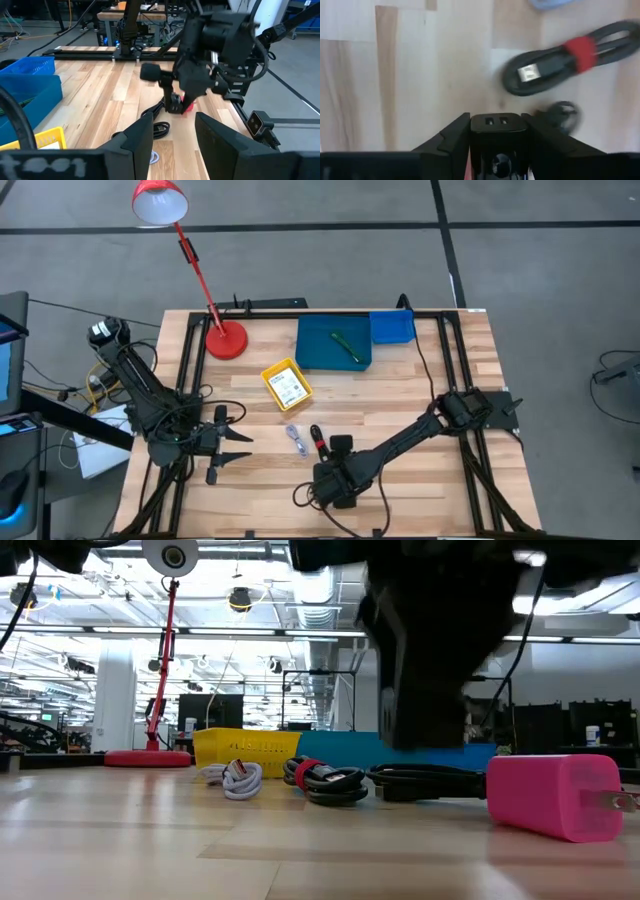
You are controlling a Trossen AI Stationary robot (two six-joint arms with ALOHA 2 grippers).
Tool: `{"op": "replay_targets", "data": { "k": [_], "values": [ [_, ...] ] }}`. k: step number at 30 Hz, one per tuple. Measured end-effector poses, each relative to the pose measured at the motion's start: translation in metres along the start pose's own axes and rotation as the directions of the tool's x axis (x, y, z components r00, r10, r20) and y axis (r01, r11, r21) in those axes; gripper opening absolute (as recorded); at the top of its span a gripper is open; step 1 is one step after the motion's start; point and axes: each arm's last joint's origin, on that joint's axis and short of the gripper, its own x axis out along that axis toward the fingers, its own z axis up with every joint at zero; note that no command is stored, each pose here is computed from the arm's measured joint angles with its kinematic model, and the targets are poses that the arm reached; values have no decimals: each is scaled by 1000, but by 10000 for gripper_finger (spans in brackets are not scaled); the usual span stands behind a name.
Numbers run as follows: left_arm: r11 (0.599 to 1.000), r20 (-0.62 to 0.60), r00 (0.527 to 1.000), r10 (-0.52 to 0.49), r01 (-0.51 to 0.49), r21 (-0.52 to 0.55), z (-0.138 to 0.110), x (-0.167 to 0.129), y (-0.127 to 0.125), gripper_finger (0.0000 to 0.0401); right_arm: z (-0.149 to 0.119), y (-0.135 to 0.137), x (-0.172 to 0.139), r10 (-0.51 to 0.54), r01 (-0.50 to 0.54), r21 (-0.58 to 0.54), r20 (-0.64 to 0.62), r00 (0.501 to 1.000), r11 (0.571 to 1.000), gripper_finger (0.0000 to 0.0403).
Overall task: Pick and place items into bin
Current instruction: Put the black charger adapter into the blue bin
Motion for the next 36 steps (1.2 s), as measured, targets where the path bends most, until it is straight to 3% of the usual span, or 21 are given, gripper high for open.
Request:
{"op": "replay_targets", "data": {
  "k": [6, 13, 18, 27, 36],
  "values": [
    [1000, 0, 1000, 0, 0, 0, 0, 0, 0, 137, 5, -24, -28, -105, 100, -70, -66, 992, 992, 143],
    [1000, 0, 1000, 1, -1, 0, 0, 0, 0, 137, 10, -83, -47, -235, 219, -97, -206, 950, 971, 143],
    [1000, -1, 1000, 1, -1, 2, 0, 0, 0, 137, 17, -133, -50, -238, 224, -88, -213, 947, 971, 156],
    [1000, -4, 1000, 2, -2, 21, -1, 0, 0, 137, 13, -240, -39, -219, 240, 37, -294, 930, 970, 141],
    [1000, -3, 1000, 2, -2, 24, -1, 0, 0, 137, -16, -338, -37, -188, 275, 205, -362, 913, 940, 144]
  ]
}}
